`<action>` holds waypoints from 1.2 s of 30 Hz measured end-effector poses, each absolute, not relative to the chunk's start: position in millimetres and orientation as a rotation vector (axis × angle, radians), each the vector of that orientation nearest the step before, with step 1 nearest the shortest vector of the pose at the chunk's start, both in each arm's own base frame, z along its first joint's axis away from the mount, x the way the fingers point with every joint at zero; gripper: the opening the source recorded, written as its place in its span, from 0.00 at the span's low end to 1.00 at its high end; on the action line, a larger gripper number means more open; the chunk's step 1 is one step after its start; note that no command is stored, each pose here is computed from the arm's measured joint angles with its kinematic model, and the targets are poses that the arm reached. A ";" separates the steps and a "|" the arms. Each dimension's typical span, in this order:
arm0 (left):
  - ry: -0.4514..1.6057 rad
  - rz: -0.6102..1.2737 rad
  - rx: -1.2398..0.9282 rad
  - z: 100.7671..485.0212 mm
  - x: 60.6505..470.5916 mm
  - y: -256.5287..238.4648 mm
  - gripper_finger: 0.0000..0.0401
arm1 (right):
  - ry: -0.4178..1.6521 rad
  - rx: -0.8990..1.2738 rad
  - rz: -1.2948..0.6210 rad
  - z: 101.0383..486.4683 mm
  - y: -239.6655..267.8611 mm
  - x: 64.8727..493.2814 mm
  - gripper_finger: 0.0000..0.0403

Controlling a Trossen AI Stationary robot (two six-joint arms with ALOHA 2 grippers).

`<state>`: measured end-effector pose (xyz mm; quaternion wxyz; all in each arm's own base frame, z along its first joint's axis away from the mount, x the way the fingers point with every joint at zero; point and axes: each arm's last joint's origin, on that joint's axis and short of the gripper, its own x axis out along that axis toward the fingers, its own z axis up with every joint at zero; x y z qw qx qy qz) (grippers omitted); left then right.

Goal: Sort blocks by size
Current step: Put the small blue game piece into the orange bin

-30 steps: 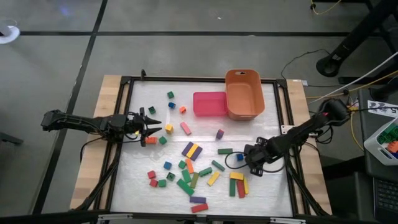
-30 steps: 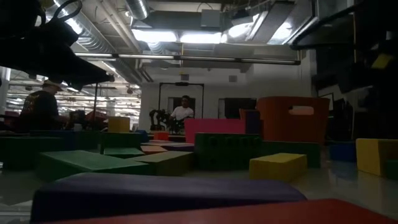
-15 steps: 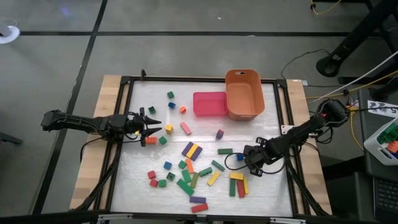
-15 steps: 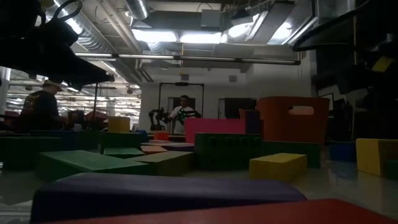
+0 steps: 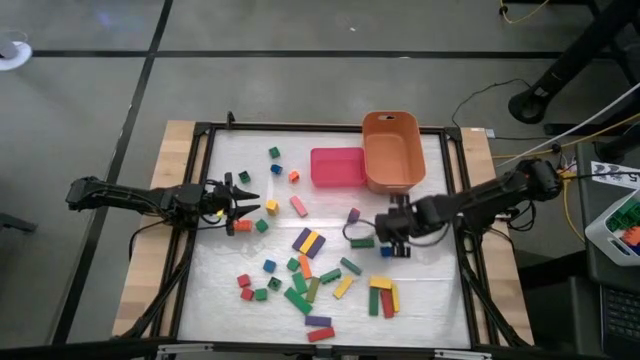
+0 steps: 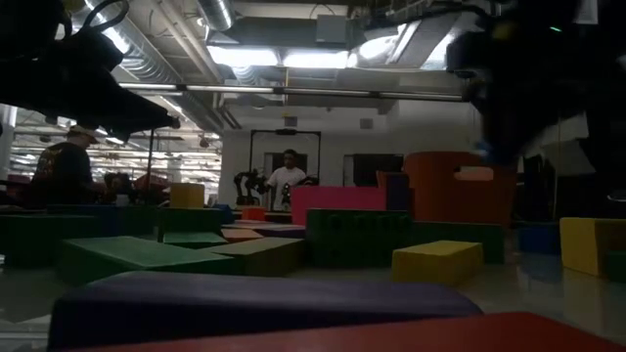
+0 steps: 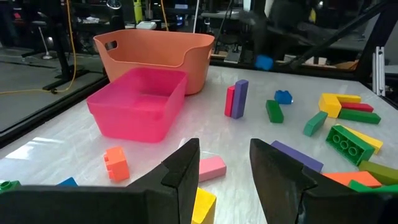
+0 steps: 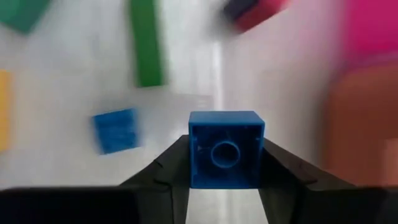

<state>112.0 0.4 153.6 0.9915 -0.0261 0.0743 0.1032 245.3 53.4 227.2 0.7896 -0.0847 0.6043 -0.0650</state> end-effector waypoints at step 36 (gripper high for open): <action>-0.073 0.202 0.013 176.0 112.9 0.4 0.33 | 1.402 -0.426 -0.332 286.1 -101.8 245.4 0.41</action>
